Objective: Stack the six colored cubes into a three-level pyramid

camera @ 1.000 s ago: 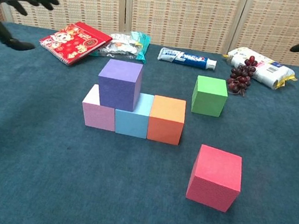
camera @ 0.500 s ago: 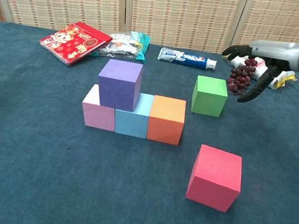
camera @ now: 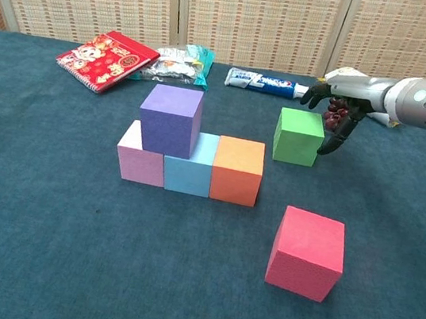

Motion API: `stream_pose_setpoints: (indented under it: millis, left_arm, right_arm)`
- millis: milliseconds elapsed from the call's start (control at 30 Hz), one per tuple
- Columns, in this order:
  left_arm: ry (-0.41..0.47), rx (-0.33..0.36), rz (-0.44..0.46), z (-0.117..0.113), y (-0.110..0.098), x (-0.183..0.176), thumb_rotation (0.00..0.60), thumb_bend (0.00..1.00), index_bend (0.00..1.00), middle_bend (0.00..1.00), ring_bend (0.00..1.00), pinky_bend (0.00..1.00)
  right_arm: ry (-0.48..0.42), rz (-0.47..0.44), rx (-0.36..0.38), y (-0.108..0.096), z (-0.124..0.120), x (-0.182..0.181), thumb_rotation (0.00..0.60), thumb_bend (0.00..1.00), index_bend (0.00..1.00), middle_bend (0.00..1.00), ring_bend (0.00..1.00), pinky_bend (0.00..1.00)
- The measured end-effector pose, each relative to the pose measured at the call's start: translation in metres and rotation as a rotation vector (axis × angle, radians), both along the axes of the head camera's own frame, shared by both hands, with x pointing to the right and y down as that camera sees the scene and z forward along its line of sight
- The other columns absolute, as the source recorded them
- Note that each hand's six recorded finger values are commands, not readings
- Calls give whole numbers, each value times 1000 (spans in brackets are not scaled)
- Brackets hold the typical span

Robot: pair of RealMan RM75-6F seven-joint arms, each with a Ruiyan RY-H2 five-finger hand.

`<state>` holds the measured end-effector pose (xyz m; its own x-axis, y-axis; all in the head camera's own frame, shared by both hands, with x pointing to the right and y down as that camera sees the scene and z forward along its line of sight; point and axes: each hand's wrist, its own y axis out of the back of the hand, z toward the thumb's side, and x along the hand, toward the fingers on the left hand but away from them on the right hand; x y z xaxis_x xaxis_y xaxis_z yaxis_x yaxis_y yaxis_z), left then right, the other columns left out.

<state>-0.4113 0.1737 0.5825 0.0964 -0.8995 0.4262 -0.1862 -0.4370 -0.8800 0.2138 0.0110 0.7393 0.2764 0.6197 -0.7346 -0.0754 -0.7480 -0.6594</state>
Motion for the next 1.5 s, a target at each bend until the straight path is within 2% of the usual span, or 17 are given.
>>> stream_pose_setpoints:
  millis: [200,400,500,700,933,1067,1267,1500]
  left_arm:
    - [18,4,-30,-5,8,-6,600,330,154,92,48,132]
    - [25,20,-47,-11,13,-11,600,330,154,91,47,132]
    - [19,17,-45,-10,13,-13,600,329,154,92,47,132]
    - [-34,32,-7,-9,12,-14,600,330,154,92,47,132]
    - [-44,23,33,-5,17,-10,600,330,154,92,47,131]
    - [-37,33,46,-7,19,-9,600,330,154,92,47,131]
    - [-35,43,60,-10,23,-12,600,331,154,91,43,131]
    - [-17,30,63,-8,29,-16,600,331,154,91,37,131]
  right_arm:
    - [16,9,-1,-8,11,-7,600,174,367,308,134,190]
    - [10,30,-2,-11,19,-15,600,274,538,412,230,206]
    - [-4,37,12,-11,14,-15,600,290,583,449,269,210]
    - [-67,46,23,-4,-13,-15,600,294,590,464,290,213]
    - [-168,37,11,20,-73,-27,600,298,598,471,298,213]
    - [-190,33,-2,34,-100,-36,600,299,598,471,303,213]
    - [-168,46,-5,41,-115,-52,600,299,597,471,304,213]
    - [-144,54,-9,49,-114,-80,600,299,595,471,304,213]
